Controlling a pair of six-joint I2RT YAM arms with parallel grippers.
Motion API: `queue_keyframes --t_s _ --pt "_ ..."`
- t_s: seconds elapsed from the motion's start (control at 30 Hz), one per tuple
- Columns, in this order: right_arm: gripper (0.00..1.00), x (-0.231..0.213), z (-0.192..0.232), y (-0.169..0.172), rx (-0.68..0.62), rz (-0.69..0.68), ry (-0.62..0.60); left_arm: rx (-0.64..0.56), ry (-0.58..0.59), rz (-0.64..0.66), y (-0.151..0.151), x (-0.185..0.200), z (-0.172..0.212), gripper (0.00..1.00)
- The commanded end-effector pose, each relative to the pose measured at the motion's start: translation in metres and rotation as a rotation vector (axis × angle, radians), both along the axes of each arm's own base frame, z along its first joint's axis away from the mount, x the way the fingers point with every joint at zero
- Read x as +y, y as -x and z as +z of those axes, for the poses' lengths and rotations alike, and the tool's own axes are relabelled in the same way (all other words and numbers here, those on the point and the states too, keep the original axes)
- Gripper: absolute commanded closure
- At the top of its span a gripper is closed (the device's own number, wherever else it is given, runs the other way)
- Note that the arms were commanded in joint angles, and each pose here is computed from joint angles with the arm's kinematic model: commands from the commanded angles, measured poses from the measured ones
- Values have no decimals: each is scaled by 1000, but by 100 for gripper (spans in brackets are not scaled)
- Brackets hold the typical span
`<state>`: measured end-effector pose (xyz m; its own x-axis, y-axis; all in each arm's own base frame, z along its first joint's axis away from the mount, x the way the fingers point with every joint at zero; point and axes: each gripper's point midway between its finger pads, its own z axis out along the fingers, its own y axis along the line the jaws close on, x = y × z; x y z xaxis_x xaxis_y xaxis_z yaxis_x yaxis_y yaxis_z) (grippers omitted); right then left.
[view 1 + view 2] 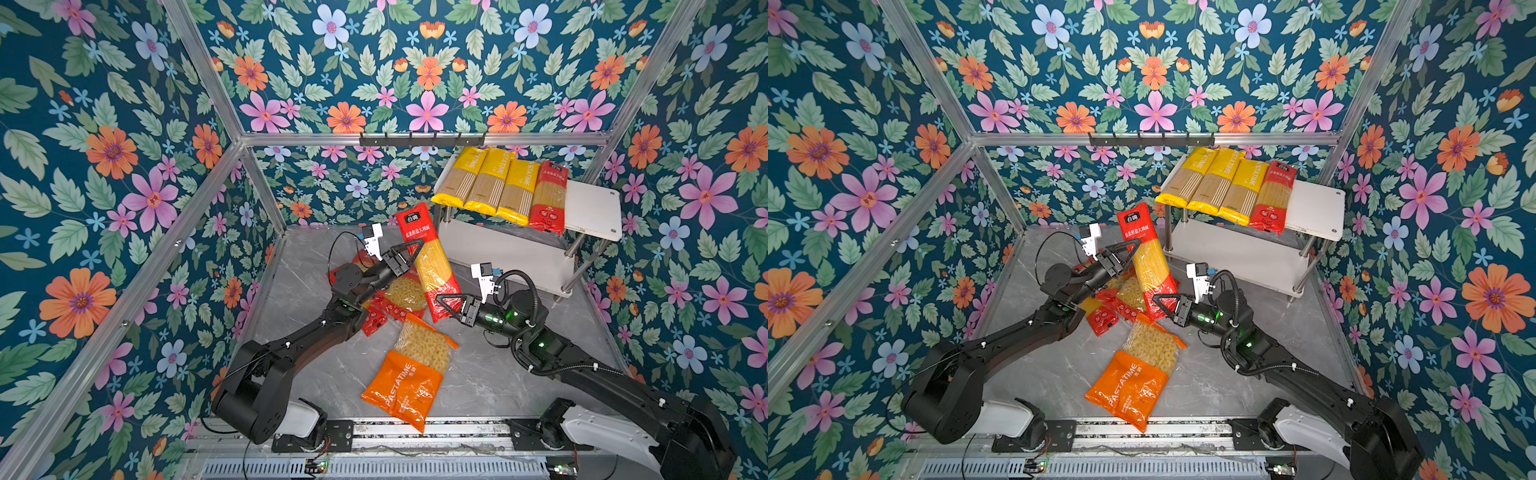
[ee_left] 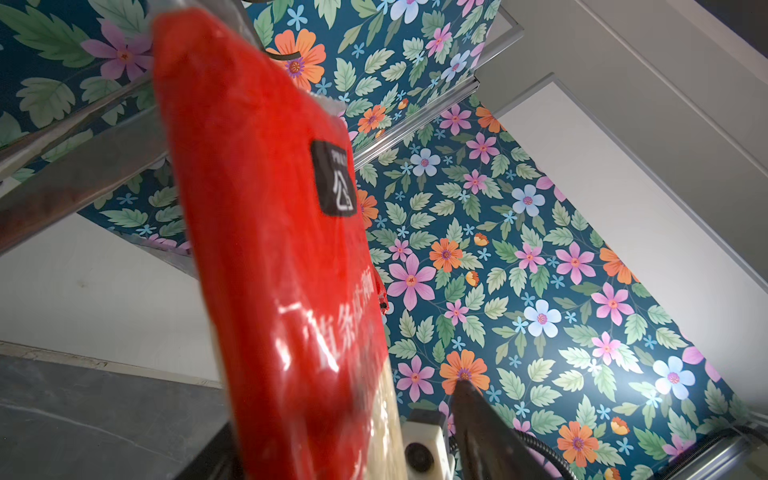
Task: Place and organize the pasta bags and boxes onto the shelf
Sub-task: 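Carry the red spaghetti bag to the upper shelf with the right gripper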
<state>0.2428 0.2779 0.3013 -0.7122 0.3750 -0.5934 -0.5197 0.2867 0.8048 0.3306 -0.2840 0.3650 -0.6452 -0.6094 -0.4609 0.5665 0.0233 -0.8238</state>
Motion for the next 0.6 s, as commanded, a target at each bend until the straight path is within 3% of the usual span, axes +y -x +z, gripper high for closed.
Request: queue_keyframes --t_s 0.0,0.23,0.57 --pt "100 -9 43 -1 -153 -26 -53 -67 47 -20 10 5 20 28" --pt "100 -36 73 -9 -201 -83 -50 -61 21 -15 10 5 14 27" --pt "100 -131 134 -28 -248 -311 -28 -17 -29 -5 10 5 -15 28"
